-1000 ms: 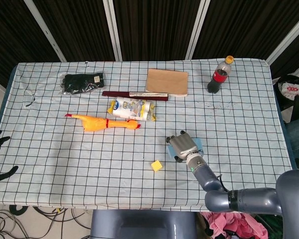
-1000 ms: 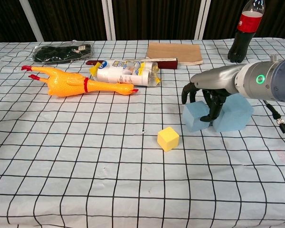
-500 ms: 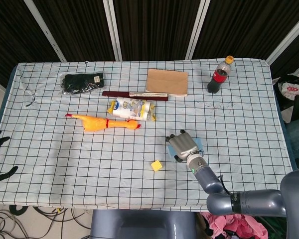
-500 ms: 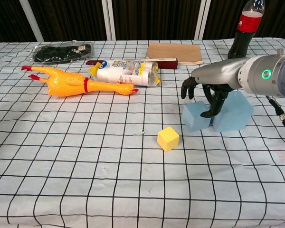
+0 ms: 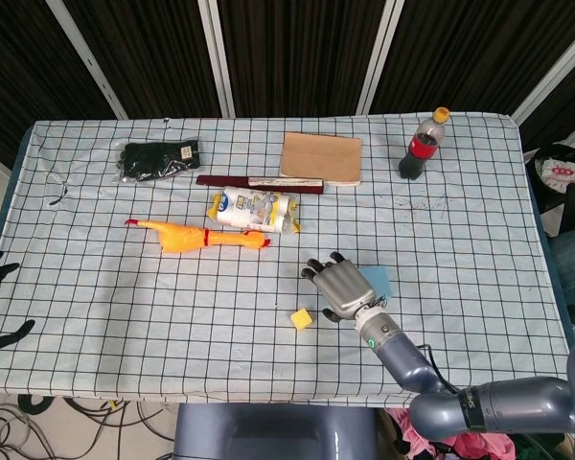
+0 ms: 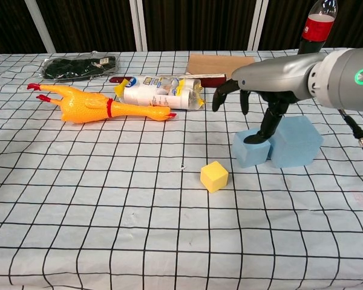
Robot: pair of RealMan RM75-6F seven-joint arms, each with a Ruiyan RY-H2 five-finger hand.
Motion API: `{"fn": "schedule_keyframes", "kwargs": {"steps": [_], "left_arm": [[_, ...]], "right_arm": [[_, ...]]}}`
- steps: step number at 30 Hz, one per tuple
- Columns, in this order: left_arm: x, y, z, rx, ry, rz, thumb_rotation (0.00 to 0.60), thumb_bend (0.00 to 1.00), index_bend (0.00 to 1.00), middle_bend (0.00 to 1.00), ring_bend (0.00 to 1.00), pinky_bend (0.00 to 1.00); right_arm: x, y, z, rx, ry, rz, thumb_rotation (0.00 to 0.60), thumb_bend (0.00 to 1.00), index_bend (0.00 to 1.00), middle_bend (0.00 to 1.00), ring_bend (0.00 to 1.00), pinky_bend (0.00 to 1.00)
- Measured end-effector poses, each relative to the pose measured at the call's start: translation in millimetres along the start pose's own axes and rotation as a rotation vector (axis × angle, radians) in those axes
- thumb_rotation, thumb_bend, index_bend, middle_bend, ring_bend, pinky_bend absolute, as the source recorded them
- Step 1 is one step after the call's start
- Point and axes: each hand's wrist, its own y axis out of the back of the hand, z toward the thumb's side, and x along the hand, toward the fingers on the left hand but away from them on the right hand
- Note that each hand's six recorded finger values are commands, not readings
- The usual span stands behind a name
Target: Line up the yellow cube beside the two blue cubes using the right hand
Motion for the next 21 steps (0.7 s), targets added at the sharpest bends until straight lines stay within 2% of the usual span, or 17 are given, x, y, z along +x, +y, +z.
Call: {"fn": "schedule_keyframes", "kwargs": {"steps": [7, 11, 17, 21], "left_arm": [[0, 0, 0, 0.0, -0.001, -0.002, 0.6, 0.04, 0.21, 0.1, 0.0, 0.0], [0, 0, 0, -0.002, -0.002, -0.003, 0.6, 0.04, 0.21, 0.1, 0.0, 0.0], [0, 0, -1, 0.002, 0.0, -0.002, 0.6, 0.04, 0.21, 0.1, 0.0, 0.0], [0, 0, -1, 0.002, 0.001, -0.001, 0.6, 0.04, 0.21, 0.1, 0.0, 0.0]], "right_arm": [[17, -3, 23, 0.032, 0.118, -0.055, 0.6, 0.22, 0.25, 0.1, 0.23, 0.13], [22, -15, 38, 0.059, 0.176, -0.073, 0.6, 0.22, 0.25, 0.09, 0.22, 0.13], [15, -36, 50, 0.082, 0.203, -0.059, 0.6, 0.22, 0.25, 0.1, 0.23, 0.13], [6, -42, 54, 0.086, 0.202, -0.046, 0.6, 0.22, 0.26, 0.11, 0.23, 0.13]]}}
